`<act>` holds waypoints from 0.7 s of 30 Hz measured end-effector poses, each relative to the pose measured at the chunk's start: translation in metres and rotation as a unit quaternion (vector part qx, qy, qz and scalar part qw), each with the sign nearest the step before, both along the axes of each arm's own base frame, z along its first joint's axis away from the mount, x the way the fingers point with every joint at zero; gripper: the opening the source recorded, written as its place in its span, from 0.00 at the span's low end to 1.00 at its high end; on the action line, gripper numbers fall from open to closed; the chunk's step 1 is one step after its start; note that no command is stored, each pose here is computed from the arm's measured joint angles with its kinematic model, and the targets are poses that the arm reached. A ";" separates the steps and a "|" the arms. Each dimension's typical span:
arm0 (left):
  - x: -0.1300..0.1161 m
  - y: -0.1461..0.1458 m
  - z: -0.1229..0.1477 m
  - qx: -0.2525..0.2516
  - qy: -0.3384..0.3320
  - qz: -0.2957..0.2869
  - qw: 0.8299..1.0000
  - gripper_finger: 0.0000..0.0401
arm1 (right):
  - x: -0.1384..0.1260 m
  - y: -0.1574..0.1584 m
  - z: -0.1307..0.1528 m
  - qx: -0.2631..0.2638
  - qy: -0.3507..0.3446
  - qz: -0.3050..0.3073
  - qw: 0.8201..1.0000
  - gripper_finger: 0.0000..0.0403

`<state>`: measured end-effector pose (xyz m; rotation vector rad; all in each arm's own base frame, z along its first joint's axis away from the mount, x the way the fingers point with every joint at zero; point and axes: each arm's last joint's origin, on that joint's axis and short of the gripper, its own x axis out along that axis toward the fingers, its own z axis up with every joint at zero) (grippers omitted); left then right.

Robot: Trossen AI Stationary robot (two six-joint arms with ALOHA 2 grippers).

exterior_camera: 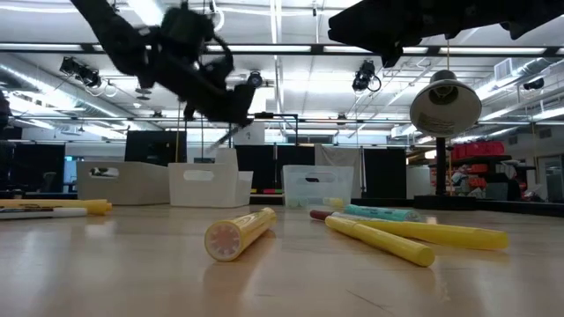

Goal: Pick & Place Markers
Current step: Put the brown erase marker into the white bin

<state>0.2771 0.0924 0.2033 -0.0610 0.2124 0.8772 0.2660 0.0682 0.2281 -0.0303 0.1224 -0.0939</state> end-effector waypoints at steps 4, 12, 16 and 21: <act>-0.009 0.040 -0.019 -0.016 0.024 0.060 0.998 0.10 | 0.001 -0.003 0.000 0.003 0.000 -0.006 1.000 0.28; -0.013 0.073 -0.067 -0.057 0.076 0.092 0.991 0.10 | 0.002 -0.010 0.000 0.003 0.000 -0.020 1.000 0.28; -0.016 0.079 -0.078 -0.090 0.055 0.113 0.988 0.14 | 0.003 -0.011 0.000 0.003 0.000 -0.021 1.000 0.28; -0.020 0.086 -0.081 -0.116 0.040 0.118 0.985 0.17 | 0.003 -0.011 0.000 0.003 0.000 -0.021 1.000 0.28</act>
